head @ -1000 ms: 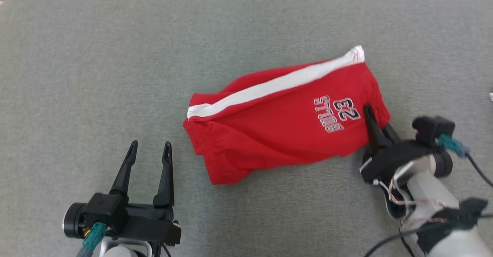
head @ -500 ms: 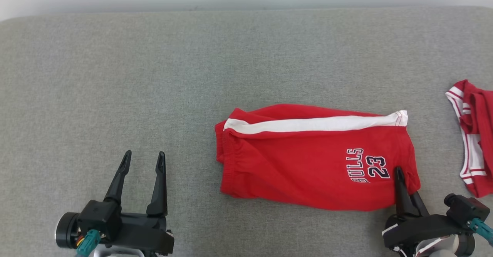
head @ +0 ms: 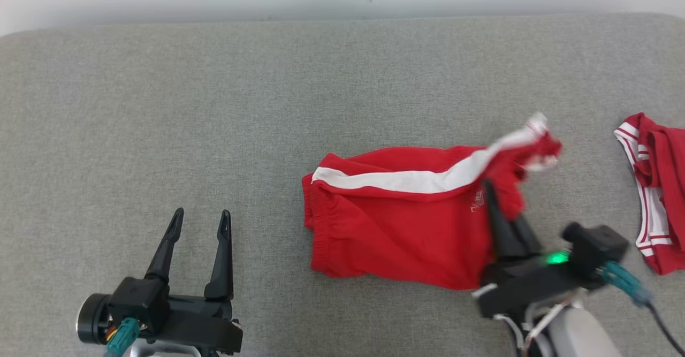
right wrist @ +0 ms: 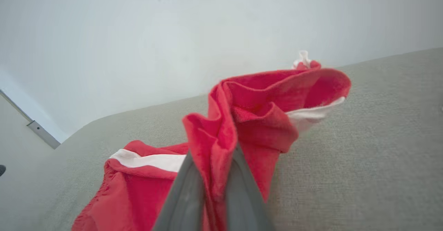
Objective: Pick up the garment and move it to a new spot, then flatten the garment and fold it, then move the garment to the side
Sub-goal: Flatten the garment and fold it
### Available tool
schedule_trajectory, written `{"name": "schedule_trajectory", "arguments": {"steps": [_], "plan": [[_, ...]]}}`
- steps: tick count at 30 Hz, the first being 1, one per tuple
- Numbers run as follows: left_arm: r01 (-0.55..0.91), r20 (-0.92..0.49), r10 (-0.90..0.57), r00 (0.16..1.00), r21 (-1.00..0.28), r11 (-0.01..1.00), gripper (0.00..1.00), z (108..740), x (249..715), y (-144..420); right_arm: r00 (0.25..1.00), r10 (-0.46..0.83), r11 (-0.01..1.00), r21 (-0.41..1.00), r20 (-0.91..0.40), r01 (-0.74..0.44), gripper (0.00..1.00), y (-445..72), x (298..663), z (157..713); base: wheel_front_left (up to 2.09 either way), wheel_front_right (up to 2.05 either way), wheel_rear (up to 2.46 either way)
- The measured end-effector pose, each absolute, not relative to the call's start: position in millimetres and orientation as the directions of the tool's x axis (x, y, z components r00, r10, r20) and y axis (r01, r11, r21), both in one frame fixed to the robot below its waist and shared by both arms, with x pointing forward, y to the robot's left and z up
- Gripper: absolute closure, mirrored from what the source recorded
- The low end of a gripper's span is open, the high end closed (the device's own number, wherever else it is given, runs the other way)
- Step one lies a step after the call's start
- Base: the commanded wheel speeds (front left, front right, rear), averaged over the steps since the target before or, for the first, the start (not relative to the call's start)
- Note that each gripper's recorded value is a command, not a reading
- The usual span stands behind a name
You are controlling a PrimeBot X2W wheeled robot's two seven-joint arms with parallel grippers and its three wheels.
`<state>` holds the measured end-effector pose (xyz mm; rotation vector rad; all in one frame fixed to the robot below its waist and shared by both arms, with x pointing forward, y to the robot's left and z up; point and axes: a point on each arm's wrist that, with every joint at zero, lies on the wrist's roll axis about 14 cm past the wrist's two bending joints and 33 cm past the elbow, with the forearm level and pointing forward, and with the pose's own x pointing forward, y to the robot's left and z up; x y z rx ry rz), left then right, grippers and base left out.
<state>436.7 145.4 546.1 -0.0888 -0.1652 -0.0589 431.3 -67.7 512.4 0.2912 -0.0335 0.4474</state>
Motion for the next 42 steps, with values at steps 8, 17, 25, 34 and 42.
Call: {"name": "schedule_trajectory", "arguments": {"steps": [8,17,25,34,42], "plan": [[0.065,0.165,-0.050,0.985,-0.089,0.994,0.00,545,438,145,0.761,0.637,0.718,0.264,0.127,-0.645,1.00,15,414,532,0.00,0.00,0.00],[0.050,0.147,-0.035,0.988,-0.096,0.994,0.00,538,439,149,0.644,0.765,0.613,0.306,0.003,-0.729,1.00,68,405,491,0.00,0.00,0.00],[0.031,0.131,-0.018,0.991,-0.097,0.995,0.00,530,441,154,0.564,0.820,0.560,0.344,-0.100,-0.753,0.39,89,397,458,0.00,0.00,0.00],[0.032,0.137,-0.018,0.990,-0.105,0.994,0.00,531,441,152,0.448,0.891,0.444,0.324,-0.068,-0.835,0.00,104,364,466,0.00,0.00,0.00],[0.026,0.146,-0.010,0.989,-0.106,0.994,0.00,536,437,154,0.537,0.840,0.514,0.205,0.075,-0.833,0.00,62,382,509,0.00,0.00,0.00]]}}
